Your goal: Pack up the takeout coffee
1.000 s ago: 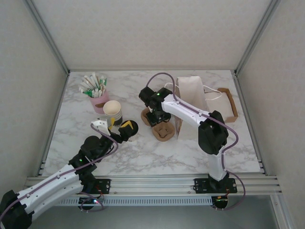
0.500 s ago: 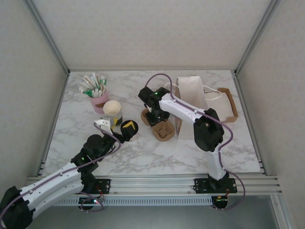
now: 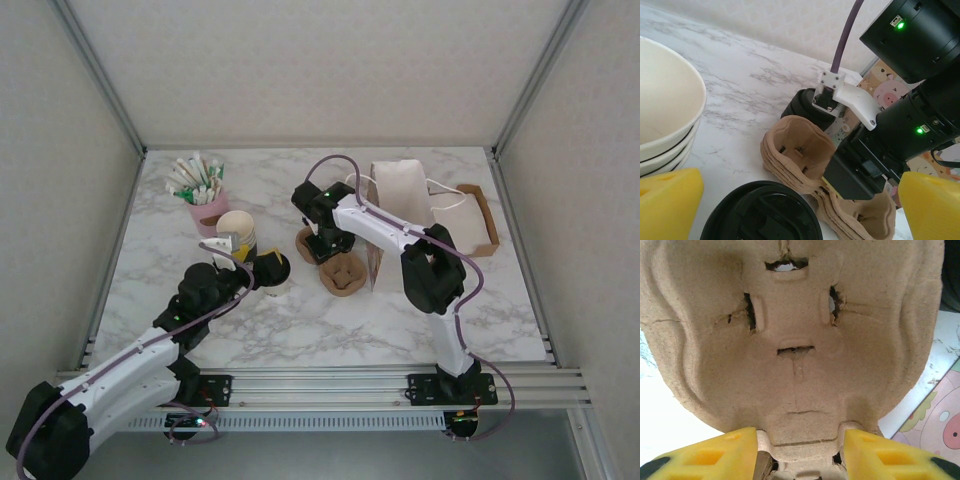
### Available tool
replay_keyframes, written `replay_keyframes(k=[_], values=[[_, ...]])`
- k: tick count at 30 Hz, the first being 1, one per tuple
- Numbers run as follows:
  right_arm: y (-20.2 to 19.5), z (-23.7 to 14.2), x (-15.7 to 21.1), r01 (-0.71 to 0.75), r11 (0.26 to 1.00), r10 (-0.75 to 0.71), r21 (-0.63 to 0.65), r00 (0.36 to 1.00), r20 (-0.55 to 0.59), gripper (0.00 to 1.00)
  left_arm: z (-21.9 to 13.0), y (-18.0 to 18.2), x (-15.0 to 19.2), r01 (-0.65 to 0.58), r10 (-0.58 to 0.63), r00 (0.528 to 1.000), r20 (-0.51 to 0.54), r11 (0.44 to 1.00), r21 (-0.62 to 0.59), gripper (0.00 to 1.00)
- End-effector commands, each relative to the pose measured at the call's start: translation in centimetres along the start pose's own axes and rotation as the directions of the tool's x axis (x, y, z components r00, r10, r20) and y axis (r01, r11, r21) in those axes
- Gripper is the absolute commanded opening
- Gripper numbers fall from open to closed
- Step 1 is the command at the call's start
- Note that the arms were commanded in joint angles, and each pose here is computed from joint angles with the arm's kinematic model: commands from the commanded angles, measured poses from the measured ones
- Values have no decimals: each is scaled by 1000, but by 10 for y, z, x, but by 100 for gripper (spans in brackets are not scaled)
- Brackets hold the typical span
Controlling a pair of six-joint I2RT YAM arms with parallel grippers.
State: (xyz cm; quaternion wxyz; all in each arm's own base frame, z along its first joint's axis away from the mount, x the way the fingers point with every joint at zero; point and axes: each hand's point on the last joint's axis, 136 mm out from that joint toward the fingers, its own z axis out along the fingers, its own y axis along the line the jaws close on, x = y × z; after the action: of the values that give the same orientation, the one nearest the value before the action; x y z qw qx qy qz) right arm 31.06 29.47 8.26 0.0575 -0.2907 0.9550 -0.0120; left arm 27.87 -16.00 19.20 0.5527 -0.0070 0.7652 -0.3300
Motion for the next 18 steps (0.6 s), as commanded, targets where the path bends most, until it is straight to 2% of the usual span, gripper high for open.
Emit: replay_keyframes(k=[1,5,12,18], values=[[1,0,-3,7,1000,-7,-9,1000,-5,49,0,-15,-15,23,-25,999,26,998,67,100],[1,1,-3,7,1000,-7,-11,1000,-8,47,0,-15,-15,22,-24,999,26,998,65,100],[2,-3,-4,4,1000,-4,-16,1000,-2,37,-1,-14,-15,22,-24,999,29,998,63,100],[1,-11,-4,-4,1000,4,-21,1000,10,36,-1,-15,-16,20,-22,999,32,998,66,100]])
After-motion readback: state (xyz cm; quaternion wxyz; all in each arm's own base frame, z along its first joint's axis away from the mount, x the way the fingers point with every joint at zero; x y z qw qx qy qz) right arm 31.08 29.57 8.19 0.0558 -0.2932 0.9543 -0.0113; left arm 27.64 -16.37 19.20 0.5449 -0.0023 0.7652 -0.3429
